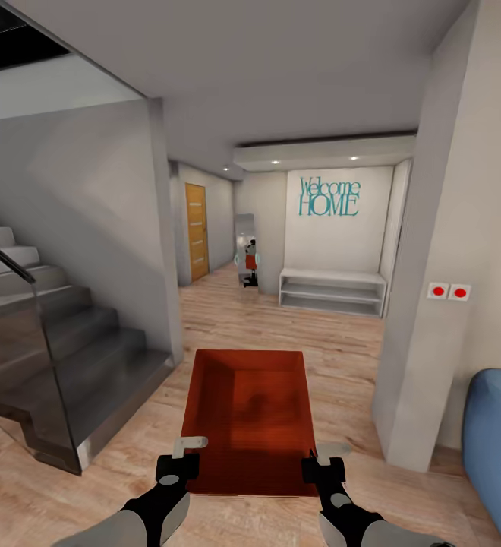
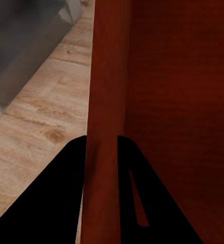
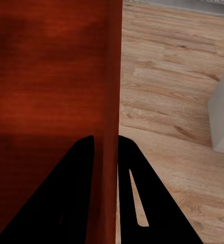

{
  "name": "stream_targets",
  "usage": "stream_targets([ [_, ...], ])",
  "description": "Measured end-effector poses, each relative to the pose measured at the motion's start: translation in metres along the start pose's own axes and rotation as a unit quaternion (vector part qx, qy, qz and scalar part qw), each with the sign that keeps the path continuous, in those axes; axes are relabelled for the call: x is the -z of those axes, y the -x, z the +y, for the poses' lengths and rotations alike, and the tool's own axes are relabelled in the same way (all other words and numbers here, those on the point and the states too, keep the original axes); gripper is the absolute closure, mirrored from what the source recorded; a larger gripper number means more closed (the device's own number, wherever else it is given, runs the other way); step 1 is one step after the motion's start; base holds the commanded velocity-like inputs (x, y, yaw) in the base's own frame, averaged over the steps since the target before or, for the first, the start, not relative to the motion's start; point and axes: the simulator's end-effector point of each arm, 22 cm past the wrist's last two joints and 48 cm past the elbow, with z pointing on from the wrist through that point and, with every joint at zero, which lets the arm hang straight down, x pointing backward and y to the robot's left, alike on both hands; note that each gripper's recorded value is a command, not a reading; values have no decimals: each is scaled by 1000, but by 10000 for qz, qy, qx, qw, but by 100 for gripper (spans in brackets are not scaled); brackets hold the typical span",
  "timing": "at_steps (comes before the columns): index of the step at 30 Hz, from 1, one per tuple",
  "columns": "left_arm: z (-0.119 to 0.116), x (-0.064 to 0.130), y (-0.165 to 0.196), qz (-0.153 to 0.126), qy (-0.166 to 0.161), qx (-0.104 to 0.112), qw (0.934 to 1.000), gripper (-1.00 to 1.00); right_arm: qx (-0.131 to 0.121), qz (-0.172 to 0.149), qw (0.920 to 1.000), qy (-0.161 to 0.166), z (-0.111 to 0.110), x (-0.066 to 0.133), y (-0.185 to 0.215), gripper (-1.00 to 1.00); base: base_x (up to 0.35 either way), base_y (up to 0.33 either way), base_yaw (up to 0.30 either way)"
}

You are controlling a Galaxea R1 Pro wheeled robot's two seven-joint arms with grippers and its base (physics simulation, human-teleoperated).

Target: Move the two storage containers from the living room to the garage. In the garage, place one container on the floor and stack the other container on top of it (either order is fine).

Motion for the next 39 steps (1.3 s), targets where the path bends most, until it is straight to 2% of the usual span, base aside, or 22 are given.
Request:
stream_targets([
  [39, 0, 0, 0, 6, -6, 12, 10000, 100, 19, 1, 10000, 9, 0, 0, 0, 100, 325, 0, 0],
])
